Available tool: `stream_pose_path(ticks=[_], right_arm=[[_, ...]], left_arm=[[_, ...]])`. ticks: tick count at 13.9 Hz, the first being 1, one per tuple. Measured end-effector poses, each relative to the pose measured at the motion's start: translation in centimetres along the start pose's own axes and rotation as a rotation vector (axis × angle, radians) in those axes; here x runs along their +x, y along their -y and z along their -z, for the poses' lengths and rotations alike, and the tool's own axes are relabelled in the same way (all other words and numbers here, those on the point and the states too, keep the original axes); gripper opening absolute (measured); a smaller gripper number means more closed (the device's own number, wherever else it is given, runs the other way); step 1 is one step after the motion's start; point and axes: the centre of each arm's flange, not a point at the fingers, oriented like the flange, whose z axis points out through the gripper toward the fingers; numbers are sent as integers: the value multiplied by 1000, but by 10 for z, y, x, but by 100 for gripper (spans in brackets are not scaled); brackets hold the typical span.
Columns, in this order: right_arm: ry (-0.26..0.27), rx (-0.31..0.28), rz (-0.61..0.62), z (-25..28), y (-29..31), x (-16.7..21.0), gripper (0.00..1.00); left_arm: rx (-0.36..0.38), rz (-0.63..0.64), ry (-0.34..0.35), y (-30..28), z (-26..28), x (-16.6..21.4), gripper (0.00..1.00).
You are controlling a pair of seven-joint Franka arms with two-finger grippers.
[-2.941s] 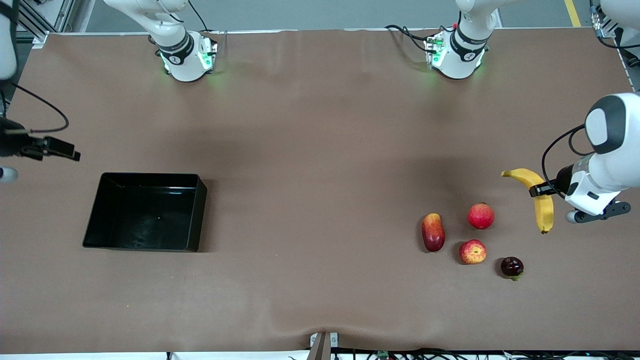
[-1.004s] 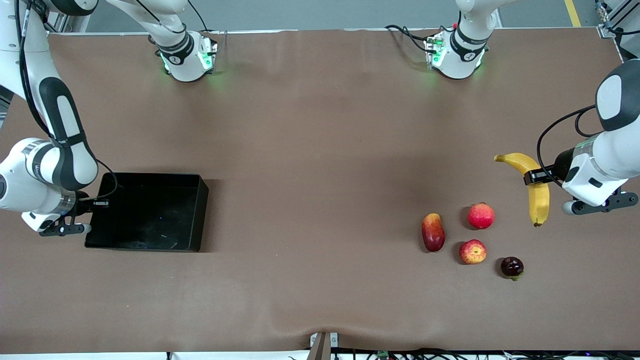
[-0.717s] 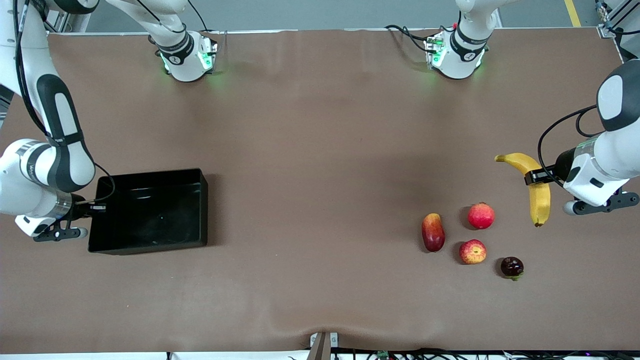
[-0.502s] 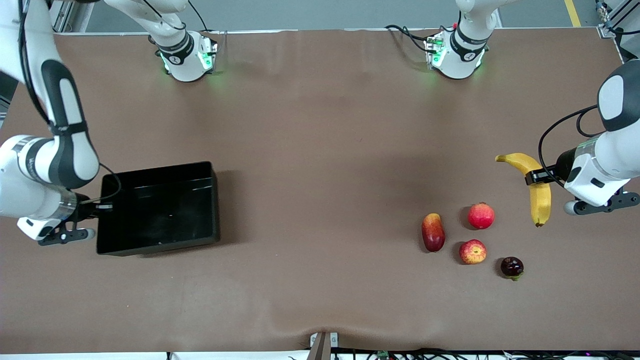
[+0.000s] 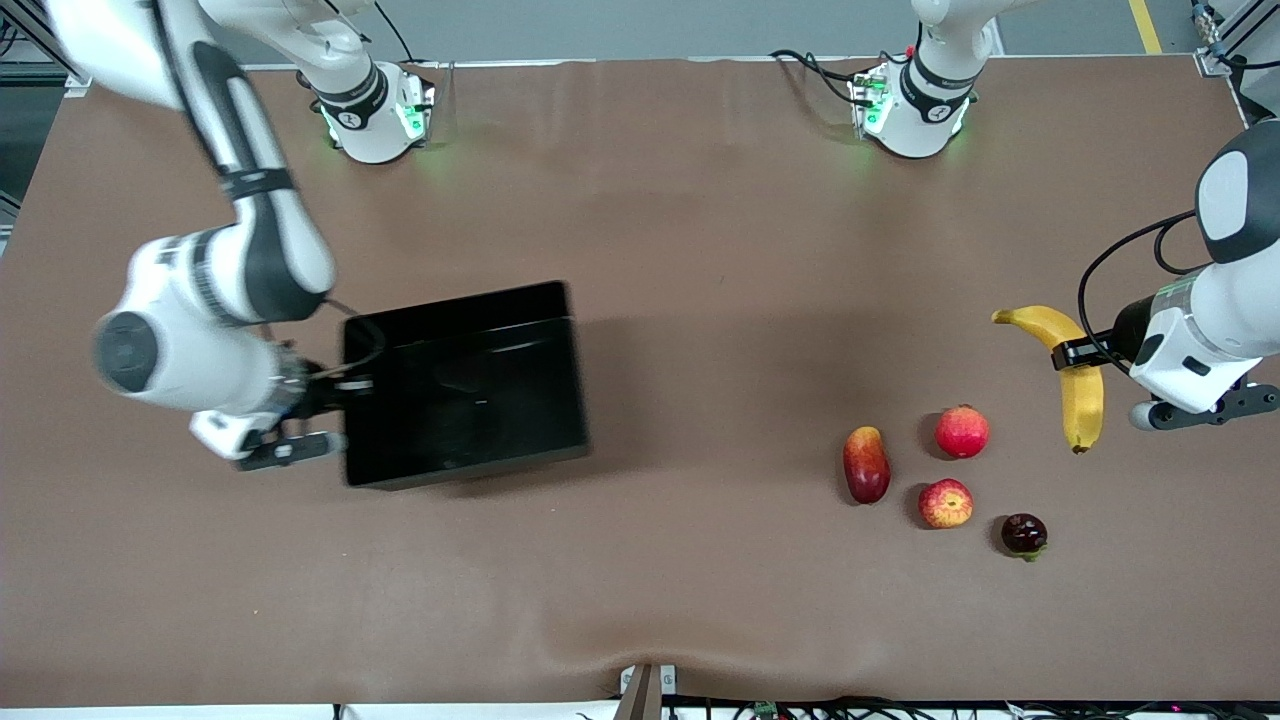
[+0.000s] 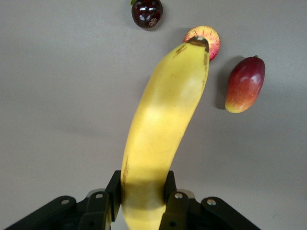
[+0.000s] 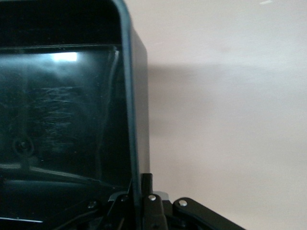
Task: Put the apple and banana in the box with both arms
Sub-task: 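Drag the black box toward the fruit with the right gripper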
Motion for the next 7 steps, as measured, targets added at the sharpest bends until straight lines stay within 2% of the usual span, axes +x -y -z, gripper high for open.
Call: stream_pose_path(ticks=[4, 7], right_arm=[[-4, -15, -116, -16, 158, -30, 4], [-31, -17, -157, -47, 243, -55, 4]], left_arm=[[0, 0, 2, 0, -1, 0, 39], [0, -2, 5, -1, -3, 1, 39]])
